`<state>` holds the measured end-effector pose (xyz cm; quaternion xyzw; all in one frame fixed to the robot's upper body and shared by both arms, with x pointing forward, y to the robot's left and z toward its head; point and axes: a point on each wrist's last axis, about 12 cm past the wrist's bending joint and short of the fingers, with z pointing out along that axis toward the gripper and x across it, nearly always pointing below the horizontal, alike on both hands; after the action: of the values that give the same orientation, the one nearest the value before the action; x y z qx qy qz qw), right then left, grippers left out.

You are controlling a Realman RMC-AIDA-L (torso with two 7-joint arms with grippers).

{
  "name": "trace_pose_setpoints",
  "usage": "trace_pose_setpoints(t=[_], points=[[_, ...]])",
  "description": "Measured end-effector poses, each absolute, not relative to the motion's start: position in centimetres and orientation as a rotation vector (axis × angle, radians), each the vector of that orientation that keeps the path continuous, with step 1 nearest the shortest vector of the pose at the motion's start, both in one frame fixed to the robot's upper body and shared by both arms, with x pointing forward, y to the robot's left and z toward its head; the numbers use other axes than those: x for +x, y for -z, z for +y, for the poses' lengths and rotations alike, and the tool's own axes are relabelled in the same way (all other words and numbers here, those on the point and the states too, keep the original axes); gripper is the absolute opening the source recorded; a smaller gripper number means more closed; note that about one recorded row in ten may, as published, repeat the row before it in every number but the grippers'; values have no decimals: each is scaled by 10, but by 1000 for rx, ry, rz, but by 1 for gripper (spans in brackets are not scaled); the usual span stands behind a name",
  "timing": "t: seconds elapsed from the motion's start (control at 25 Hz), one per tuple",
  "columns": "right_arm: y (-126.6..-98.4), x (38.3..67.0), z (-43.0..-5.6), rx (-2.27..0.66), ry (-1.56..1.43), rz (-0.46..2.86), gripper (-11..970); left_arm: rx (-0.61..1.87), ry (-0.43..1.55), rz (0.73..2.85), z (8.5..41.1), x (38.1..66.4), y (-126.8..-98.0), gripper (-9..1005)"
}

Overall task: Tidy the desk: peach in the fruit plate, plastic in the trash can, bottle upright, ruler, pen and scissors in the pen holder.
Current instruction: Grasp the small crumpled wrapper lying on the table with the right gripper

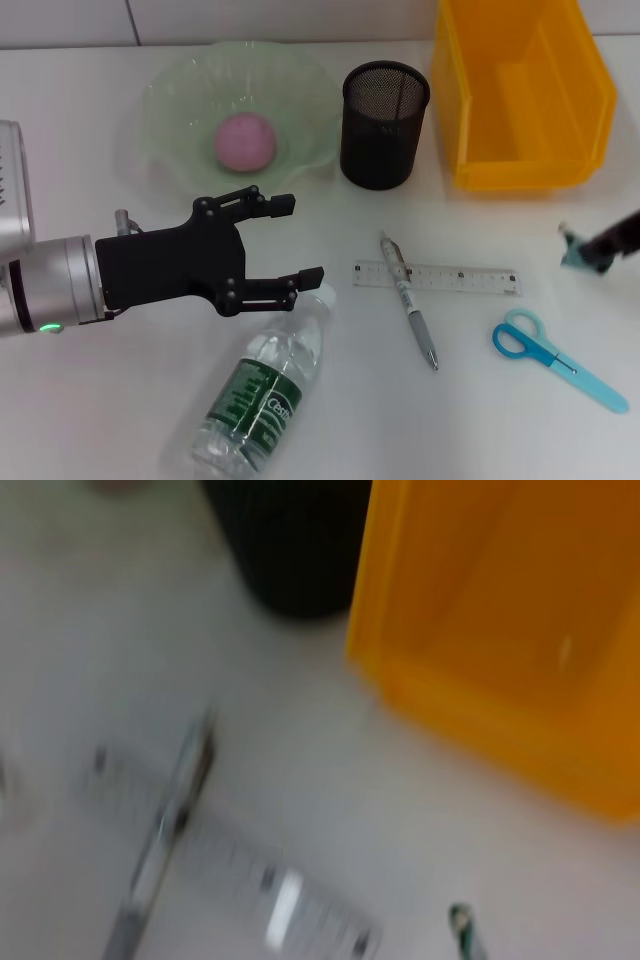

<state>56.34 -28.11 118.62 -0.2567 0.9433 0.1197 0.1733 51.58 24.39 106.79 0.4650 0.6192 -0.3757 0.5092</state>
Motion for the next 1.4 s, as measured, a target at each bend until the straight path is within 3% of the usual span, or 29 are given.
trace_pose_setpoints(t=[0.04, 0.2, 0.32, 0.56, 0.8, 1.0, 1.2, 1.4], points=[[-1186, 563, -281, -728, -340, 2675, 296, 1120, 905, 1491, 244, 516, -1068, 869], [-1229, 572, -293, -623, -312, 2495, 211, 1121, 904, 1492, 244, 516, -1068, 869], [-1245, 586, -295, -572, -268, 2392, 211, 1121, 903, 1492, 245, 516, -1068, 869], [-1247, 609, -283, -572, -292, 2357, 214, 1125, 907, 1487, 243, 517, -1069, 869], [-1234, 580, -291, -610, -295, 2497, 219, 1123, 912, 1485, 243, 517, -1070, 870], [-1210, 559, -305, -584, -218, 2580, 336, 1125, 907, 1487, 243, 517, -1069, 869], [-1186, 560, -312, -591, -229, 2615, 453, 1125, 906, 1487, 243, 517, -1069, 869], [-1160, 571, -308, -615, -241, 2627, 682, 1120, 905, 1493, 244, 515, -1068, 870]])
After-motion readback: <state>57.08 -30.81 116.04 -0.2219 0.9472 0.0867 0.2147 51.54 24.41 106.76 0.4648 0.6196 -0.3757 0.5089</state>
